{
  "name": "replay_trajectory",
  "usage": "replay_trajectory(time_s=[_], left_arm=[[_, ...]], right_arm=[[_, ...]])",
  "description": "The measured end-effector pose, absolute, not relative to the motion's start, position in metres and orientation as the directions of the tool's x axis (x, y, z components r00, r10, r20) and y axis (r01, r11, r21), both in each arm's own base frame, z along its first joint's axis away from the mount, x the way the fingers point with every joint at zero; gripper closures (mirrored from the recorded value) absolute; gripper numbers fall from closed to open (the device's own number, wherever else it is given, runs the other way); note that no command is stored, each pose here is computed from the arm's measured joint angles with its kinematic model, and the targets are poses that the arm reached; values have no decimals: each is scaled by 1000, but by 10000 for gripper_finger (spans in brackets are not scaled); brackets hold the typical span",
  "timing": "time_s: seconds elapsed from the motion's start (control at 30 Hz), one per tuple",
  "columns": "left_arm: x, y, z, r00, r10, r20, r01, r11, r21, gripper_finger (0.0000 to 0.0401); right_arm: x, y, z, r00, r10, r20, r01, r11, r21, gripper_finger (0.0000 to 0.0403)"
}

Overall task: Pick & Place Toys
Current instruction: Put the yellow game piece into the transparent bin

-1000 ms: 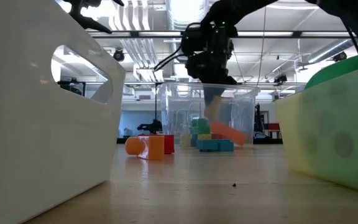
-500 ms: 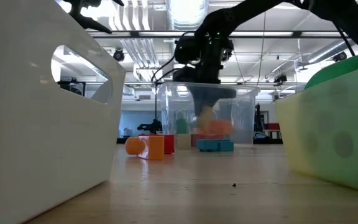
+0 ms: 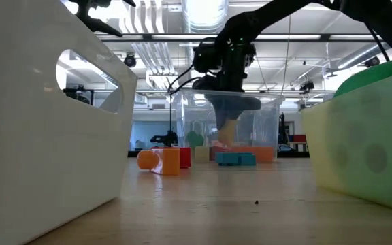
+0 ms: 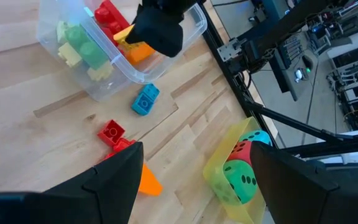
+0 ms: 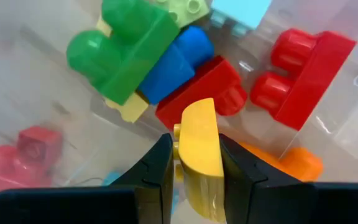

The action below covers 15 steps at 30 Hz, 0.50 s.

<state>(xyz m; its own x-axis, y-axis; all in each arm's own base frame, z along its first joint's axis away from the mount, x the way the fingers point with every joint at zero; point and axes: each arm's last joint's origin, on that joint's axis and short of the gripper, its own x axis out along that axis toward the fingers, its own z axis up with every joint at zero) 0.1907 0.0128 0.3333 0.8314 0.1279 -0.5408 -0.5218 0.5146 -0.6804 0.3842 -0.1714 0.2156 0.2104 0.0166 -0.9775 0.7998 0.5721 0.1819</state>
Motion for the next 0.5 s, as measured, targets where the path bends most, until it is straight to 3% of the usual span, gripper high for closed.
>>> replay_trajectory(time_s=[0.5], left_arm=[[191, 13, 333, 832, 128, -540, -521, 515, -681, 104]], right_arm=[[384, -171, 210, 213, 16, -977, 782, 596, 180, 322]])
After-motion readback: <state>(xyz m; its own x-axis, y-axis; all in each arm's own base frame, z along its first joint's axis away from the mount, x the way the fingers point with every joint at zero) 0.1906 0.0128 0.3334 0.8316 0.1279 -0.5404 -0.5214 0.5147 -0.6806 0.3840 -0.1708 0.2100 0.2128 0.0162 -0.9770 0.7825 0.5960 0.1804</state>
